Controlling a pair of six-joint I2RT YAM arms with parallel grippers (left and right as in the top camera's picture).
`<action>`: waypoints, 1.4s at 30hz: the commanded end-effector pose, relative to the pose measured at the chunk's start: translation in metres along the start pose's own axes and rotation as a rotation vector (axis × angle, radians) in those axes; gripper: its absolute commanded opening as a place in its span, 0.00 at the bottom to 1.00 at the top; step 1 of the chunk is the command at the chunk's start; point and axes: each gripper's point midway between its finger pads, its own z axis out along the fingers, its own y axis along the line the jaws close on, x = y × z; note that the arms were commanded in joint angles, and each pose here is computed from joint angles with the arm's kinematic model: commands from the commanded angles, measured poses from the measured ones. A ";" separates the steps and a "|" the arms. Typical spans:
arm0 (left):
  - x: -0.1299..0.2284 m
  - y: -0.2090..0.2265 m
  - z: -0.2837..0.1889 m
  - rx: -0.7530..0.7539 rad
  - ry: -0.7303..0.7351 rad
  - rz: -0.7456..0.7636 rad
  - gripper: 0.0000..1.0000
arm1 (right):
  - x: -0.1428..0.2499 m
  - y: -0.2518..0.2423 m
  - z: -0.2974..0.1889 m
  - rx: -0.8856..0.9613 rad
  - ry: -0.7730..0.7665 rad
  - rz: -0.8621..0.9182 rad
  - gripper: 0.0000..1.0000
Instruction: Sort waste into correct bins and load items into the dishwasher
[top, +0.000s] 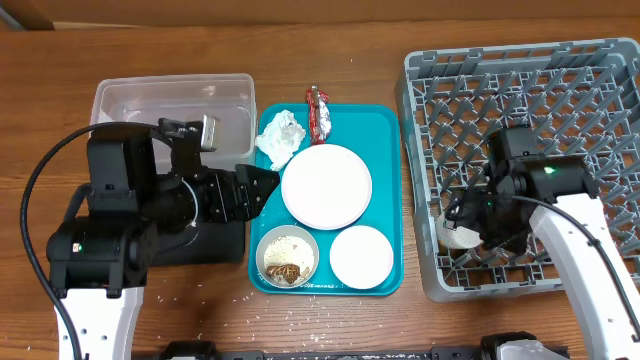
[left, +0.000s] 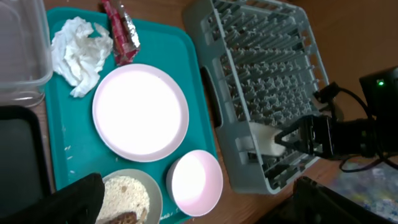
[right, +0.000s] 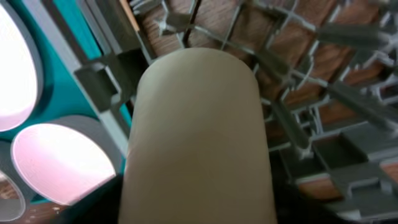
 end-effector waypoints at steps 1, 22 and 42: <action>0.002 0.003 -0.003 -0.036 0.008 0.026 0.94 | -0.012 0.004 -0.017 -0.015 -0.073 0.021 0.86; 0.015 0.086 -0.082 -0.669 -0.234 -0.209 1.00 | 0.041 0.114 0.054 -0.052 0.003 -0.449 0.57; 0.016 0.096 -0.068 -0.692 -0.170 -0.229 1.00 | 0.024 0.110 0.059 0.057 -0.012 -0.422 0.04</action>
